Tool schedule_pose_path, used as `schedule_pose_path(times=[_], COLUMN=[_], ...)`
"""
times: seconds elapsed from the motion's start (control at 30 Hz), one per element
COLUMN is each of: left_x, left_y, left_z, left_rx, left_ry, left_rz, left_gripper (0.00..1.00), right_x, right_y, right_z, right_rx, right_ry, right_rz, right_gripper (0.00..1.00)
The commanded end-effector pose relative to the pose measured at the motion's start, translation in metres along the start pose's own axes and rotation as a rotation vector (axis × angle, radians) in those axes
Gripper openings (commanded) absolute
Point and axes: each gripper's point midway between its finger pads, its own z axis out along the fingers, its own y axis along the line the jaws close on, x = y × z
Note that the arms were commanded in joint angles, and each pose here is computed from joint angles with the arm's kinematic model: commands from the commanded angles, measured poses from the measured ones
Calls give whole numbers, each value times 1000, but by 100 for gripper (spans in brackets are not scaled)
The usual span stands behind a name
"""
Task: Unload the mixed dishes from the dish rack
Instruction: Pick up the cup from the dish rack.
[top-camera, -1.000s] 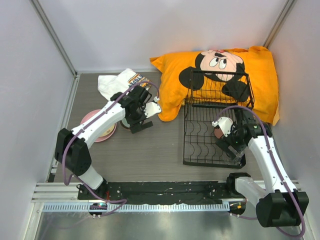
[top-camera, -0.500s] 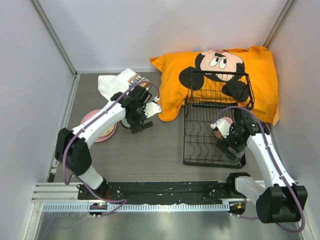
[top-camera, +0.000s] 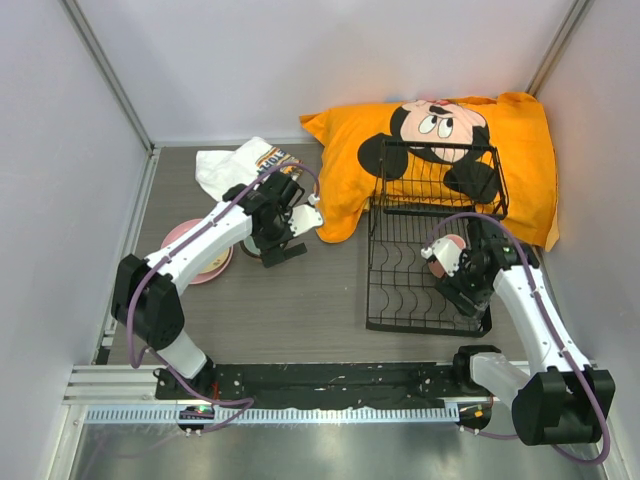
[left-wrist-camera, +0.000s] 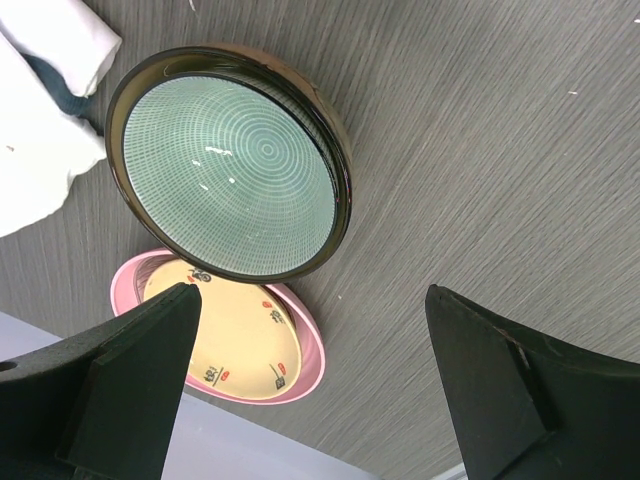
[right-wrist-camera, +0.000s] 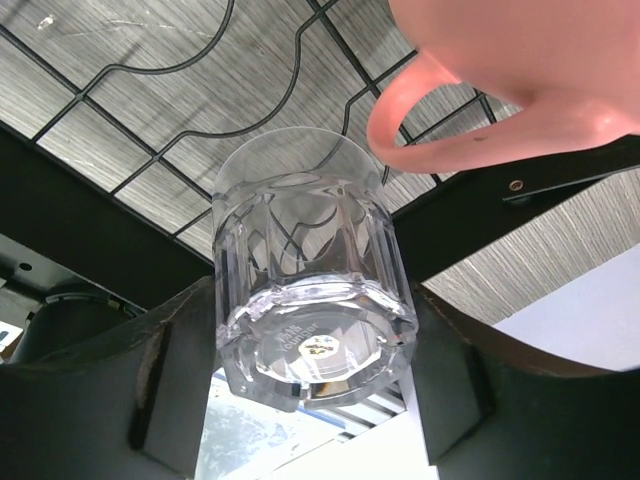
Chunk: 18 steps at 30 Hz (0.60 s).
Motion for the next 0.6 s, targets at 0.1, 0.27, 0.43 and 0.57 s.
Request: schedule_pose_path(times=[0.1,0.27,0.43,0.57], left_x=[-6,-8,-17,-35], left_y=[1,2,5,2], left_z=[-2,-5,-13,-26], left_rx=[-1,-4,-9,17], left_ry=[-35,-47,-86,-181], left_rz=[-14,-18,-34,-68], left_gripper=[100,100,100,100], right_x=[-7,-11,-19,-30], right_y=[-11,-13,-18,-19], right_z=[-24,-38,-60,-79], right_rx=[36,44,74,80], right_ry=[-14,-33,-70,-135], right_rz=[2,1,0,-2], right_gripper=[61,56,53,51])
